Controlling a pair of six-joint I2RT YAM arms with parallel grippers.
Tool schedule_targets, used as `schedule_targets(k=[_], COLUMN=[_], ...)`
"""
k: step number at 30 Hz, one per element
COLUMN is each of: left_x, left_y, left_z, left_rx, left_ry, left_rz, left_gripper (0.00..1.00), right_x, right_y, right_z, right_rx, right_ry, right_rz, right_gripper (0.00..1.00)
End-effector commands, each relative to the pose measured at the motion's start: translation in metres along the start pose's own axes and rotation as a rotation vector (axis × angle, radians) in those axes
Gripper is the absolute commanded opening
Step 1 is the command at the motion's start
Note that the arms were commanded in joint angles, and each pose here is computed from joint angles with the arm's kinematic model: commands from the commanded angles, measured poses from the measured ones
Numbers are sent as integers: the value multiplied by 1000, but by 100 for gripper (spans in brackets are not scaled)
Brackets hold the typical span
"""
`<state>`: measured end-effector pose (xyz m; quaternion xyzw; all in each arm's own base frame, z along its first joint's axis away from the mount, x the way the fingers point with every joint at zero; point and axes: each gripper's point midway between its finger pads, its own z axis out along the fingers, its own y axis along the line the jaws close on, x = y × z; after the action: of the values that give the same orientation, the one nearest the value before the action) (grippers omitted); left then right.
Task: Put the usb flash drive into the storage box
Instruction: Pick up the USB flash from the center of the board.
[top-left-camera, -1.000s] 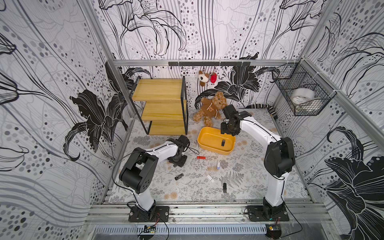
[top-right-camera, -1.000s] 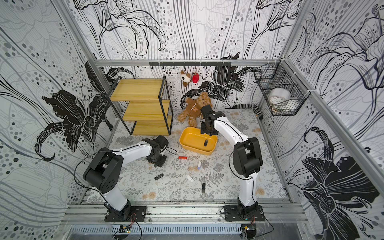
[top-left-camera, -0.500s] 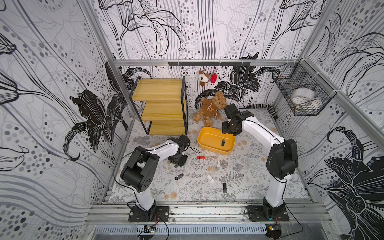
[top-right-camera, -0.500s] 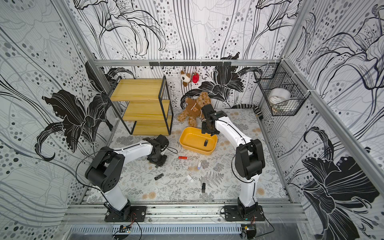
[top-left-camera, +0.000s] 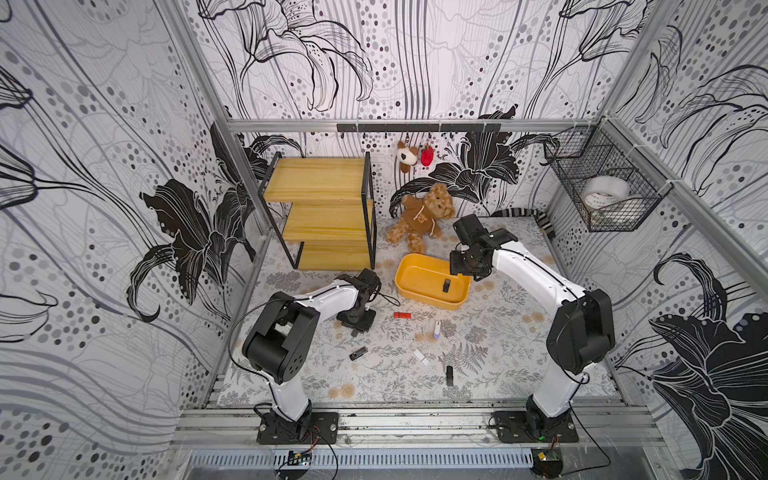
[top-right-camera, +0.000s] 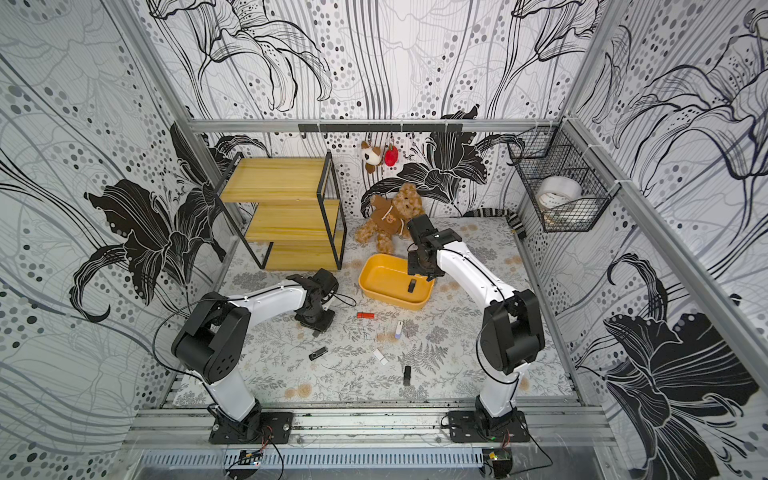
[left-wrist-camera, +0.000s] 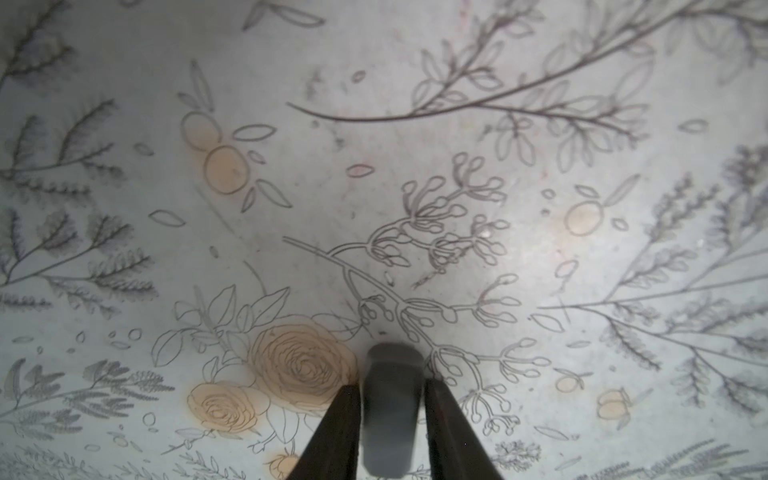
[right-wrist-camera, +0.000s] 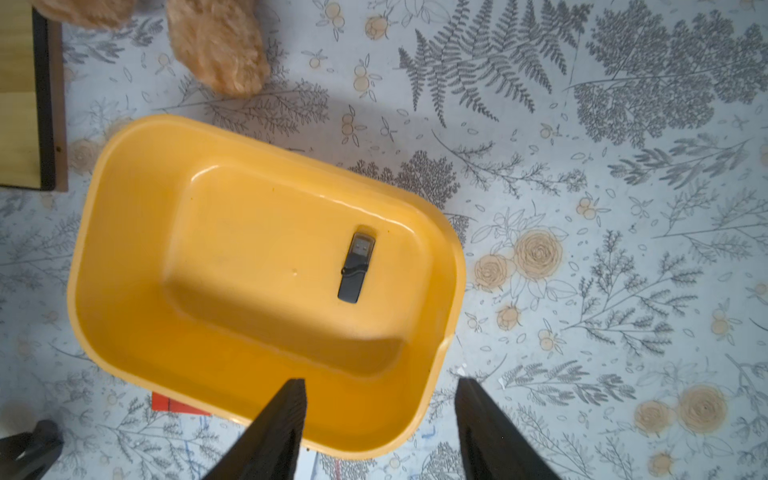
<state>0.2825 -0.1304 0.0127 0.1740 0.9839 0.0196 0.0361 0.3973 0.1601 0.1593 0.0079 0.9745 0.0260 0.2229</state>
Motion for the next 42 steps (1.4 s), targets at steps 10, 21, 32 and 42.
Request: schedule_targets(k=[10,21,32,42], left_x=[1,-9,-33,-46], left_y=[3,1,-1,1], left_z=[11,3,-26,-47], left_rx=[-15,-5,14,11], left_ry=[17,-26,-121,-189], left_rz=[20,8,-3,-21], left_gripper=[0,0,0,0], right_x=[199,269,300,301], right_y=[70,77,53,47], right_z=[-54,-57,-34,-16], right_rx=[-32,-31,-14,-42], right_ry=[130,190,287,342], right_rz=[-29,18,43,47], right_gripper=[67,72,73,65])
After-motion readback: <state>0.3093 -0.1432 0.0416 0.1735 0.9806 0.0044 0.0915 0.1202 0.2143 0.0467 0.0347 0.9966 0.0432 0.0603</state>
